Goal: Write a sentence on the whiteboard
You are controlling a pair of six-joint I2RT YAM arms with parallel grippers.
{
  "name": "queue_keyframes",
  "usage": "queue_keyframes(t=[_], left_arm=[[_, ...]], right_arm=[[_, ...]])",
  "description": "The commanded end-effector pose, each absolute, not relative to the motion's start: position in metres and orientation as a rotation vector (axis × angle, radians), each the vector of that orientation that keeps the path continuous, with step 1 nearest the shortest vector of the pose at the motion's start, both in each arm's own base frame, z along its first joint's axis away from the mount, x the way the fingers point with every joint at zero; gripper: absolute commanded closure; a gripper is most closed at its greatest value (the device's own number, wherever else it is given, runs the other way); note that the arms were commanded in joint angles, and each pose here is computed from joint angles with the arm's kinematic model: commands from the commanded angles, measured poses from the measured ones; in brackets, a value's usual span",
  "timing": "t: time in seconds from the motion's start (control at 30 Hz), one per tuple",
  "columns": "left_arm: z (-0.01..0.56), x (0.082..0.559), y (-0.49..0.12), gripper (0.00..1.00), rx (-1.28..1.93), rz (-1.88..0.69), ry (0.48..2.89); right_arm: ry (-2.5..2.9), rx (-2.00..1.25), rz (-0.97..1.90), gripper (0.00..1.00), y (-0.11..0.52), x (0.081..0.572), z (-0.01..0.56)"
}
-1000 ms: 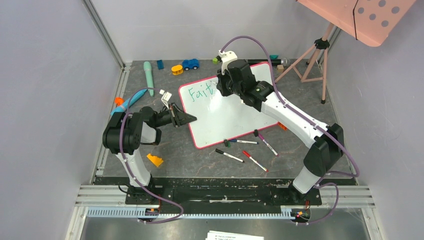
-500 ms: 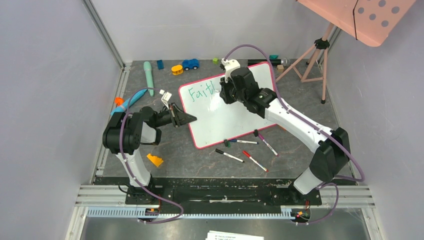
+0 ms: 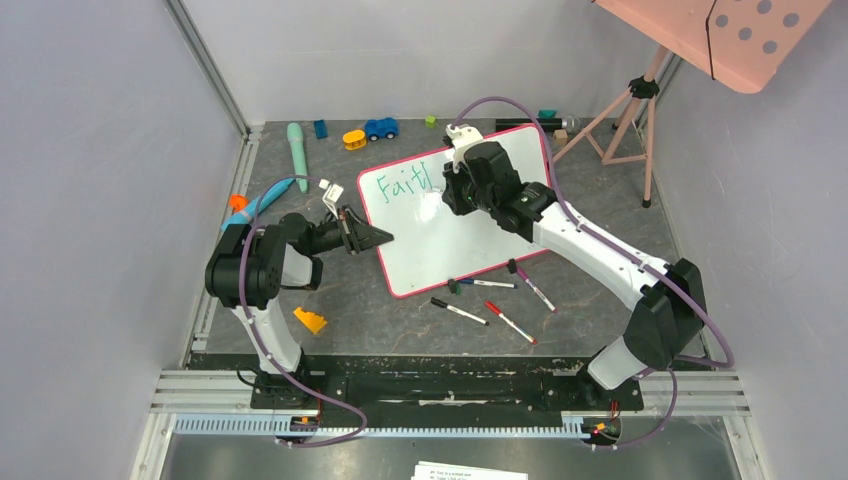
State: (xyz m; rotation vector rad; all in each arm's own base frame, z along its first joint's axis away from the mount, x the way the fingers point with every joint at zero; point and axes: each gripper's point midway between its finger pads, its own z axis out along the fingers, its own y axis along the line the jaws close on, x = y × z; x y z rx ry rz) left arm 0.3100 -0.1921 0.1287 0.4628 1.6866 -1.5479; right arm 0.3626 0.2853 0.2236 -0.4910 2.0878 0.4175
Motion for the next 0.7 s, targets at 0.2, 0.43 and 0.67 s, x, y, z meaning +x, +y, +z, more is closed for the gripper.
queue_keyframes(t=[0.2,0.43,0.67], left_arm=[[0.134,0.287,-0.200,0.98,0.677,-1.544,1.605],[0.134,0.287,-0.200,0.98,0.677,-1.543,1.605],[0.134,0.287,-0.199,0.98,0.677,-1.542,1.604]], right_arm=[[2.022,-0.480,0.410,1.00,0.293,0.382,0.249],[2.011,-0.482,0.403,1.00,0.296,0.388,0.254],[2.005,-0.466,0.392,1.00,0.293,0.393,0.258]])
